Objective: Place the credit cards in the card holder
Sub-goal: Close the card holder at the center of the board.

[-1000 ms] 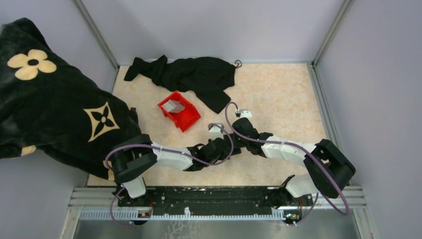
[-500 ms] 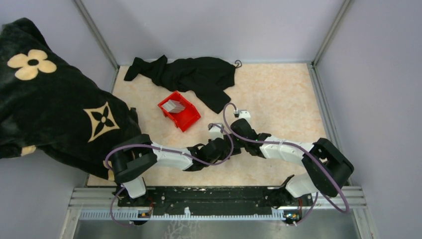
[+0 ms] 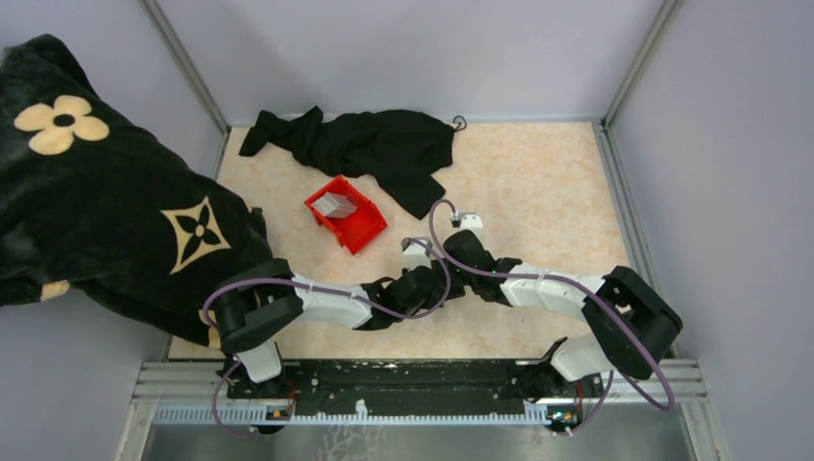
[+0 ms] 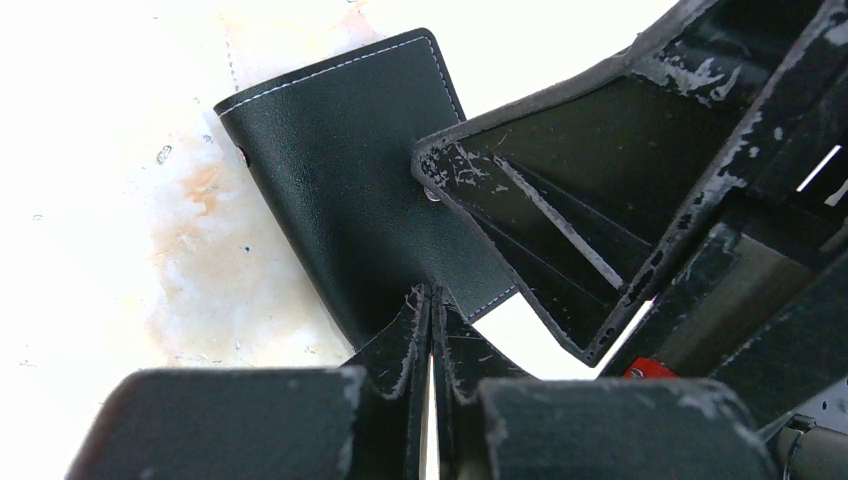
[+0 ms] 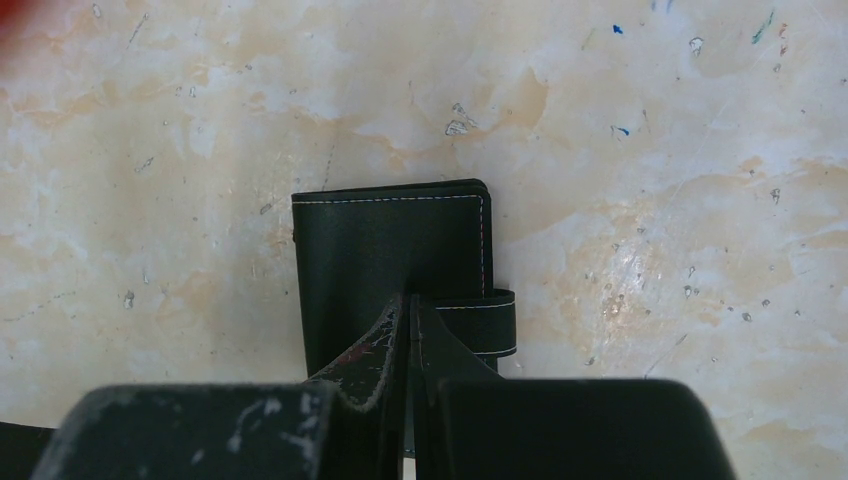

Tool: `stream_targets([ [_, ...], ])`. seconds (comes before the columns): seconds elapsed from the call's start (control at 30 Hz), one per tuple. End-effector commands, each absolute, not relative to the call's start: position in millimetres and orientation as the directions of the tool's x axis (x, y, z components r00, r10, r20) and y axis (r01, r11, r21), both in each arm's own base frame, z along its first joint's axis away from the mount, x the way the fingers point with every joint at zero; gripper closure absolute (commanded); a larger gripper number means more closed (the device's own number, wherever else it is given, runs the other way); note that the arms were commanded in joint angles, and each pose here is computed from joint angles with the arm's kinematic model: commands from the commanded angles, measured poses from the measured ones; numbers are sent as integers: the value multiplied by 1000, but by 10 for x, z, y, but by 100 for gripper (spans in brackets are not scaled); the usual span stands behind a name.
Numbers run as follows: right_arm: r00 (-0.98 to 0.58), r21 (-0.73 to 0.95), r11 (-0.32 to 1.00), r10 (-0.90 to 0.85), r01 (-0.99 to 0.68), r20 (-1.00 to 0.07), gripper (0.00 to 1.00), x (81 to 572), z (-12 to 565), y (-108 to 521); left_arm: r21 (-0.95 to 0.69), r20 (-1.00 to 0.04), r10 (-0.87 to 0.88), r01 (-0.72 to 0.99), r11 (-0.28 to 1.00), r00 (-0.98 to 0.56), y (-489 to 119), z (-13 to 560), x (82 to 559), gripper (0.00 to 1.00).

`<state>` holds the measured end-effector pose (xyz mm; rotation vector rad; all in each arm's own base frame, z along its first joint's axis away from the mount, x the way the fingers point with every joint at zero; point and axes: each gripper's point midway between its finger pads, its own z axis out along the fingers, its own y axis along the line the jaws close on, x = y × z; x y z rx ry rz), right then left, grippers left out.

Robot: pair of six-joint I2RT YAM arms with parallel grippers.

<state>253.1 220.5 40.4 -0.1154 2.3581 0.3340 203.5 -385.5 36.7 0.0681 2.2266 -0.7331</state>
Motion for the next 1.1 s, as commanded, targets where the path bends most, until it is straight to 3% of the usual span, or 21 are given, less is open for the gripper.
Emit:
stream_targets([
  [0.0, -737, 201, 963, 2, -181, -676, 100, 2432, 320, 2201, -453, -690, -149, 261, 853, -709, -3836, 246, 2013, 93],
  [1.07, -756, 259, 960, 92, -105, -648, 100, 2141, -61, 1953, -425, -671, -133, 232, 875, -730, -3847, 168, 2013, 94],
])
